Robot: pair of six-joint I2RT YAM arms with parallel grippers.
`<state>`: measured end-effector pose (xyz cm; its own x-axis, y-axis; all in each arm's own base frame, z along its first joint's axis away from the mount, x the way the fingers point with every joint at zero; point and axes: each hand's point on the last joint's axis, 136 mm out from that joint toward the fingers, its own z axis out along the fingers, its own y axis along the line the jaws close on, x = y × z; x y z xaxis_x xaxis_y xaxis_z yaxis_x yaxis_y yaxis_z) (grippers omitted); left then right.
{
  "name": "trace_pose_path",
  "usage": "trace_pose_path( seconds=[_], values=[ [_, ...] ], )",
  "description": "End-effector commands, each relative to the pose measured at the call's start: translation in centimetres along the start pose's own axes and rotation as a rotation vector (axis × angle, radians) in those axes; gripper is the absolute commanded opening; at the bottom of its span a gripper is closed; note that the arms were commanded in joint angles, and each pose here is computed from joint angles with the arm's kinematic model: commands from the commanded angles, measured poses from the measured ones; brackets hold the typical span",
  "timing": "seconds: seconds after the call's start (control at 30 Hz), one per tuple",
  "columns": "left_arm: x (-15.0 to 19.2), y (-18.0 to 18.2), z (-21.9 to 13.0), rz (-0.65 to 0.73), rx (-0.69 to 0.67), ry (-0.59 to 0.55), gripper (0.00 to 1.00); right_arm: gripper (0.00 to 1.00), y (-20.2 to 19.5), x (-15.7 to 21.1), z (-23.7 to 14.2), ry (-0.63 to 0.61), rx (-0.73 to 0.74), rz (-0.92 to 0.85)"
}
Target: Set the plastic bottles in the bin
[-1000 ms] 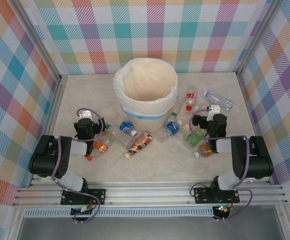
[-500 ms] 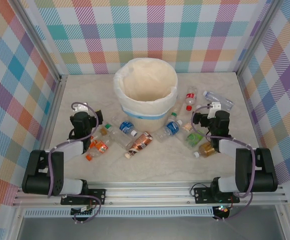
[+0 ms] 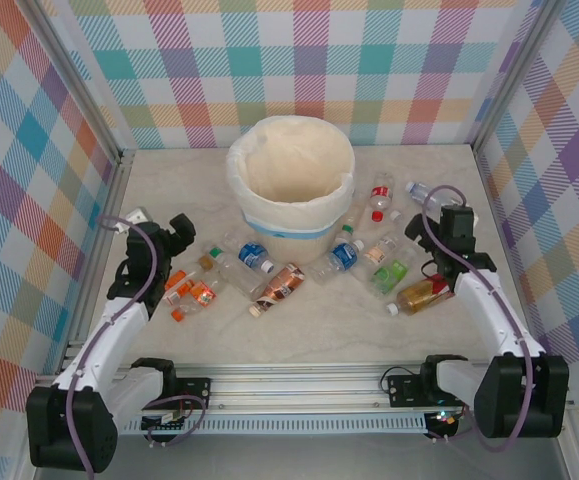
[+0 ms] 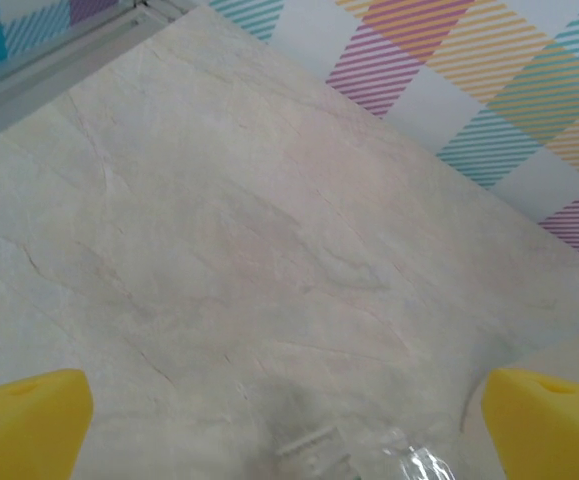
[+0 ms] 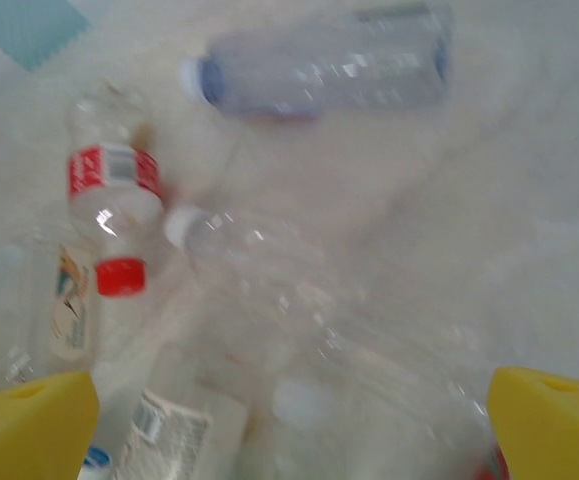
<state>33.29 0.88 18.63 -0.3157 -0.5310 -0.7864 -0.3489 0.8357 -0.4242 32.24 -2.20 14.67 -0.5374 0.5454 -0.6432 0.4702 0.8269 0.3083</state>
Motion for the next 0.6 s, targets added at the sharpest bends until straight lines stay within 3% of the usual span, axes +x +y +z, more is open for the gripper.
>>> trace_pose_path(
  seconds=[0.0,0.3,0.57],
  values=[
    [3.2,0.9,-0.7,-0.100,-0.011,0.136,1.00,1.00,-4.3,5.0,-2.1,0.206,0.189,0.156],
    [4.6,3.5,-2.3,-0.142,-0.156,0.232,1.00,1.00,-7.3,9.4,-1.9,0.315,0.332,0.288],
    [5.3,2.9,-2.9,-0.174,-0.092,0.253,1.00,0.98,-7.9,11.1,0.2,0.334,0.343,0.302]
  ],
)
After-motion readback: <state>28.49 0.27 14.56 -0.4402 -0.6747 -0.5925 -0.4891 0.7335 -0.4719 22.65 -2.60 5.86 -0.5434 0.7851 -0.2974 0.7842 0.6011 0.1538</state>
